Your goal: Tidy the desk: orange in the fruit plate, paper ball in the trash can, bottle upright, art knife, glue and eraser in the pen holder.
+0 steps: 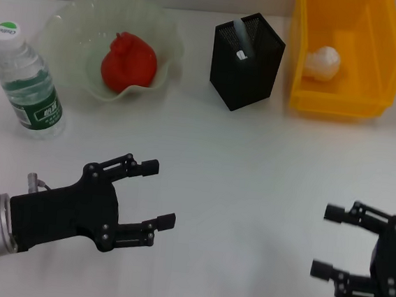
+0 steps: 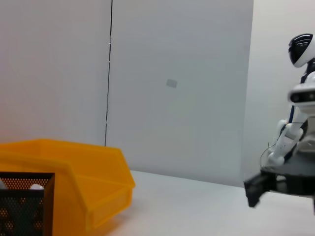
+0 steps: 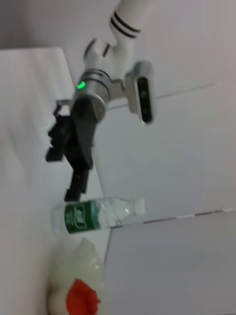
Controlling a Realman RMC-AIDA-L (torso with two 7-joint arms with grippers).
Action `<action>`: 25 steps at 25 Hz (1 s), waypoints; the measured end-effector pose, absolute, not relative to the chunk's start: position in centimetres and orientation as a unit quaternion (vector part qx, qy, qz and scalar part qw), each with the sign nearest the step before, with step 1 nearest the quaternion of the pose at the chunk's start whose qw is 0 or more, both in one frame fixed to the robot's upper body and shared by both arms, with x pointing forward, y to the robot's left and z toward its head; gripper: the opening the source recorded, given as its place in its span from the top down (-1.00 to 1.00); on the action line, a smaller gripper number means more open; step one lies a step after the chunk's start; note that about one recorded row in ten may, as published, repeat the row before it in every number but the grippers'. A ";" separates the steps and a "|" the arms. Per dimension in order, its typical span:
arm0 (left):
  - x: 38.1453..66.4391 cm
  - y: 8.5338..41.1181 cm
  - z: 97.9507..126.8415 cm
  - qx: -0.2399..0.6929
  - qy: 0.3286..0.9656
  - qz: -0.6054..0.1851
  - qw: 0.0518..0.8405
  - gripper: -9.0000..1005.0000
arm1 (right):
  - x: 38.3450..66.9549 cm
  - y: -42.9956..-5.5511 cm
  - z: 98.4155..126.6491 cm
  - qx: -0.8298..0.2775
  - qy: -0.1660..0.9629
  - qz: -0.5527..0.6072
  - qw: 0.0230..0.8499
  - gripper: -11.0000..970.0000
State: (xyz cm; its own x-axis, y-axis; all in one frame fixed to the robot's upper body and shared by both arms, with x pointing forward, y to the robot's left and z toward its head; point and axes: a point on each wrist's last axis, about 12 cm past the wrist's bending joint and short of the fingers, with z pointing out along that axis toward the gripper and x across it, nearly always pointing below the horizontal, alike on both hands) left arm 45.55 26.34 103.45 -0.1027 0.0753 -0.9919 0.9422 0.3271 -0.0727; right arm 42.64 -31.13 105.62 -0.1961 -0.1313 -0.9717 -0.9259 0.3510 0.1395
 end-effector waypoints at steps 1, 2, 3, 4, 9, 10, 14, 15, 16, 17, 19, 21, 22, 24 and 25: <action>45.5 26.3 103.5 0.411 0.619 -0.410 0.529 -0.68 | 42.4 -31.1 105.4 -0.403 0.659 0.406 0.489 -0.74; 45.6 26.3 103.5 0.410 0.621 -0.412 0.527 -0.68 | 42.2 -31.0 105.2 -0.406 0.659 0.407 0.485 -0.74; 45.8 26.1 103.6 0.409 0.622 -0.418 0.521 -0.68 | 42.0 -31.0 105.0 -0.411 0.660 0.408 0.479 -0.74; 45.8 26.1 103.6 0.409 0.622 -0.418 0.521 -0.68 | 42.0 -31.0 105.0 -0.411 0.660 0.408 0.479 -0.74; 45.9 25.8 103.6 0.415 0.625 -0.431 0.501 -0.68 | 42.0 -30.7 104.9 -0.414 0.657 0.413 0.476 -0.74; 45.9 25.8 103.6 0.415 0.626 -0.432 0.499 -0.68 | 42.1 -30.6 104.9 -0.414 0.655 0.416 0.476 -0.74; 45.9 25.6 103.5 0.420 0.629 -0.441 0.482 -0.68 | 42.2 -30.5 104.9 -0.414 0.654 0.418 0.476 -0.74; 45.9 25.6 103.6 0.422 0.629 -0.442 0.480 -0.68 | 42.2 -30.5 104.9 -0.413 0.653 0.418 0.478 -0.74; 45.9 25.6 103.6 0.422 0.629 -0.442 0.480 -0.68 | 42.2 -30.5 104.9 -0.413 0.653 0.418 0.478 -0.74; 46.0 25.5 103.6 0.424 0.629 -0.443 0.478 -0.68 | 42.2 -30.5 105.0 -0.412 0.653 0.418 0.479 -0.74; 46.1 25.4 103.6 0.425 0.628 -0.445 0.476 -0.68 | 42.3 -30.5 105.0 -0.412 0.652 0.417 0.481 -0.74; 46.2 25.2 103.7 0.426 0.629 -0.448 0.471 -0.68 | 42.5 -30.4 105.1 -0.415 0.650 0.417 0.481 -0.74; 46.2 25.2 103.7 0.426 0.629 -0.449 0.471 -0.68 | 42.5 -30.4 105.1 -0.416 0.649 0.418 0.480 -0.74; 46.2 25.2 103.7 0.426 0.629 -0.449 0.470 -0.68 | 42.6 -30.3 105.1 -0.417 0.649 0.417 0.480 -0.74; 46.3 25.2 103.7 0.427 0.628 -0.449 0.470 -0.67 | 42.7 -30.3 105.1 -0.418 0.649 0.416 0.480 -0.74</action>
